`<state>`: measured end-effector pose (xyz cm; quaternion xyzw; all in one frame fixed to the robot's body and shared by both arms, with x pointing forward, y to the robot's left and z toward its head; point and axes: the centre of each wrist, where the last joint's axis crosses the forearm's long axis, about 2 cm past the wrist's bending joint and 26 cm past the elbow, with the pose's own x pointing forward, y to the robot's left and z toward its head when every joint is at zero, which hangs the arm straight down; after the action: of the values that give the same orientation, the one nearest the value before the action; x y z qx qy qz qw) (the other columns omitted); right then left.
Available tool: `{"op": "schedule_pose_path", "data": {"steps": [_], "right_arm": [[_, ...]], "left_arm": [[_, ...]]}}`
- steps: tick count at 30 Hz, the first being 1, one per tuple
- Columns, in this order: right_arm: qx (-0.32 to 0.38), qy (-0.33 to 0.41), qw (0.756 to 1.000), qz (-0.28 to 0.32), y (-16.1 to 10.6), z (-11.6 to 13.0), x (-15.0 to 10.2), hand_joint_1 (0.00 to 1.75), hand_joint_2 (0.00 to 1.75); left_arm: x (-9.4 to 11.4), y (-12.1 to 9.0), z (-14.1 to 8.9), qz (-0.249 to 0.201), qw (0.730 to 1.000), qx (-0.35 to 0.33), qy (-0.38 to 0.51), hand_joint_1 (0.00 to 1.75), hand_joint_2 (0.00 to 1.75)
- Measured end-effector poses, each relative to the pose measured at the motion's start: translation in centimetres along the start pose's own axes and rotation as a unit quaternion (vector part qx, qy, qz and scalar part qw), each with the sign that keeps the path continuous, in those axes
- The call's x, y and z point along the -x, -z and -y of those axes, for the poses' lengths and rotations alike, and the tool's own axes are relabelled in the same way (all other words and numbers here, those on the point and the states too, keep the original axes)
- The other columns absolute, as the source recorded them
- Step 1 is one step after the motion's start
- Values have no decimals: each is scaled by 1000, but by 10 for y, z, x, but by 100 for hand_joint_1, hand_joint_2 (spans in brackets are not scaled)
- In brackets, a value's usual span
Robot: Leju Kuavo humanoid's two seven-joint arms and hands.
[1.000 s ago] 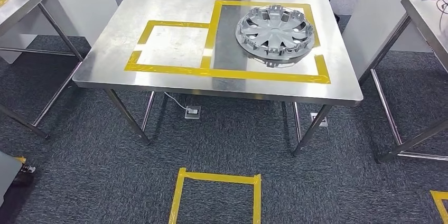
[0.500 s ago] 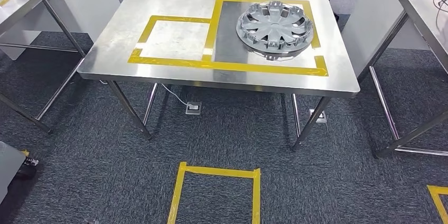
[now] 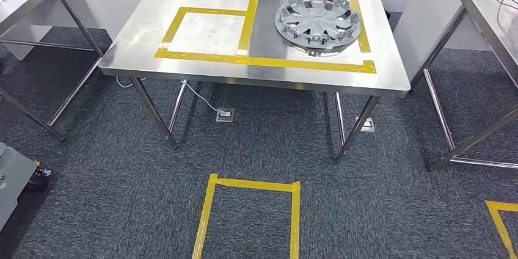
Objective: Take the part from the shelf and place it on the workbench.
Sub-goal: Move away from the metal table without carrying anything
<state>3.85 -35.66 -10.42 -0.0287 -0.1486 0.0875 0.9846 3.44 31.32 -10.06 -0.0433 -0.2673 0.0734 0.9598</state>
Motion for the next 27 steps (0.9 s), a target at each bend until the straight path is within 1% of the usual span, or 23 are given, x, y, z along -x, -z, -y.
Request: {"op": "schedule_pose_path", "data": {"steps": [3,6,12,15,18,21,24,25,27], "right_arm": [[1,7,1000,1,0,-4,1,0,0],[-2,15,1000,-5,-1,-11,8,0,0],[-13,32,999,-36,-7,-28,37,0,0],[-14,41,998,-47,-10,-33,46,0,0],[-14,49,997,-50,-10,-38,48,0,0],[-12,56,998,-37,-8,-41,37,0,0],[-7,61,998,-7,-3,-41,14,0,131],[-4,63,998,6,-1,-40,5,0,131],[1,66,997,29,2,-37,-13,0,44]], "left_arm": [[2,0,4,-9,1000,0,4,0,0],[-3,3,6,-9,1000,-2,11,0,0],[-28,14,12,10,1000,-5,26,0,0],[-35,17,15,14,999,-7,31,0,0],[-30,16,17,2,999,-10,34,0,0],[-13,11,18,-29,999,-13,35,0,0],[14,1,17,-74,997,-15,35,0,0],[25,-4,17,-91,995,-16,35,0,0],[42,-12,17,-120,992,-17,35,0,0]]}}
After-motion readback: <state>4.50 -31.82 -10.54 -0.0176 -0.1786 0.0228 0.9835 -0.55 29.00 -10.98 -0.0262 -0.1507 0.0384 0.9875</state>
